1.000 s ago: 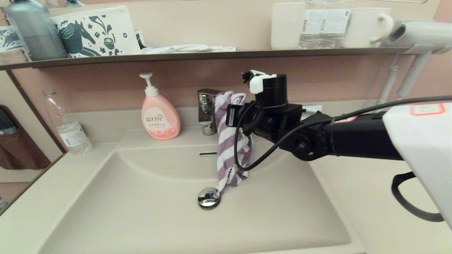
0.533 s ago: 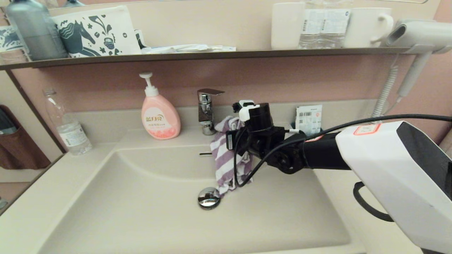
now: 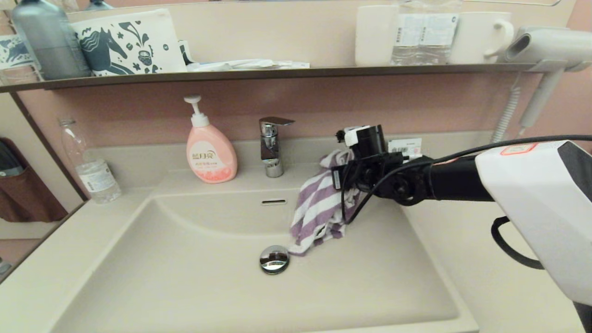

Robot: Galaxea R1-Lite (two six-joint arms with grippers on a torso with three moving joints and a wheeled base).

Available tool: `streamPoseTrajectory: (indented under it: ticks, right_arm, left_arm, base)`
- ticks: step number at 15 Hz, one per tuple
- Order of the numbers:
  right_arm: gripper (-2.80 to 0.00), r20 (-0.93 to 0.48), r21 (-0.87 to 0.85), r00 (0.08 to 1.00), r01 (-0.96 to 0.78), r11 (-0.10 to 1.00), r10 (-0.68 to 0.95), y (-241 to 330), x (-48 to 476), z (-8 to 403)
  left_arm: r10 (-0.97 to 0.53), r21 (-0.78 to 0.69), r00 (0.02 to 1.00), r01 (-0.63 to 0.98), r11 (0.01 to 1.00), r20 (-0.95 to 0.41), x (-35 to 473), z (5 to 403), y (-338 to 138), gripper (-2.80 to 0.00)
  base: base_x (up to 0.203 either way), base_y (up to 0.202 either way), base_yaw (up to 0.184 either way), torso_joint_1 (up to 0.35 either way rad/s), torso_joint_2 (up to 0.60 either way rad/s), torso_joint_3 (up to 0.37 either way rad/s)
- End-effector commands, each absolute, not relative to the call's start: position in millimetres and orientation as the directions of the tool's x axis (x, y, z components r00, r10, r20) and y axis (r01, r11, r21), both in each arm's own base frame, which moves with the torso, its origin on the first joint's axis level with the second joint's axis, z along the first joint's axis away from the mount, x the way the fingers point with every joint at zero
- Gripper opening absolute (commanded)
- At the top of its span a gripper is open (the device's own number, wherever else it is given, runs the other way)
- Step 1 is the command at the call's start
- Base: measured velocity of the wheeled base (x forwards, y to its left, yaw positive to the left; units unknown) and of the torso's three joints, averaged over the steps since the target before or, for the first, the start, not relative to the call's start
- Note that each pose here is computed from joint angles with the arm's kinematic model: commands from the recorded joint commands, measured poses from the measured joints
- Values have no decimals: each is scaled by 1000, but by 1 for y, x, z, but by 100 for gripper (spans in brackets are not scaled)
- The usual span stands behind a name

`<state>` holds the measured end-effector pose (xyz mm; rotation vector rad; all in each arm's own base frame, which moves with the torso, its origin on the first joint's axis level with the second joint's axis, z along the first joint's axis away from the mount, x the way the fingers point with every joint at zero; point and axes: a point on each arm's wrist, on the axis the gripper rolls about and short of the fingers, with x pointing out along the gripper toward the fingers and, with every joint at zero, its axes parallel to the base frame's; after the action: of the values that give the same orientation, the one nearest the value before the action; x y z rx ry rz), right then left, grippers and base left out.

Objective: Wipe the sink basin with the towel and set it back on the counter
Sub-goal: Wipe the sink

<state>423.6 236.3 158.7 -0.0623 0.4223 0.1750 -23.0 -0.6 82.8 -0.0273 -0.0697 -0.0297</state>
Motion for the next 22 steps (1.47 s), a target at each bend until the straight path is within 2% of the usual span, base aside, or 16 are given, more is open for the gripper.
streamPoseTrajectory:
  ticks: [1,4,7,11,16,22]
  right_arm:
    - [-280,-393,-16,911,-141,990,123,215,425,174]
    - [-280,-403,-27,911,-110,994,90,198,427,176]
    - [-280,-416,-27,902,-140,990,116,209,426,167]
    - [-280,-383,-10,893,-261,965,237,273,417,162]
    - [-280,-455,-8,794,-456,890,403,342,374,141]
    - [-280,-403,8,855,-355,935,327,301,406,155]
  left_arm:
    - [-29,-27,997,31,999,70,-23,83,-1,-280]
    - [-29,-27,997,31,999,70,-23,83,-1,-280]
    - [-29,-27,997,31,999,70,-23,83,-1,-280]
    - [-29,-27,997,31,999,70,-23,83,-1,-280]
    - [-29,-27,997,31,999,70,-23,83,-1,-280]
    - [-29,-27,997,31,999,70,-23,83,-1,-280]
  base:
    - [0,0,0,0,0,0]
    - [0,0,0,0,0,0]
    - [0,0,0,0,0,0]
    - [0,0,0,0,0,0]
    - [0,0,0,0,0,0]
    - [0,0,0,0,0,0]
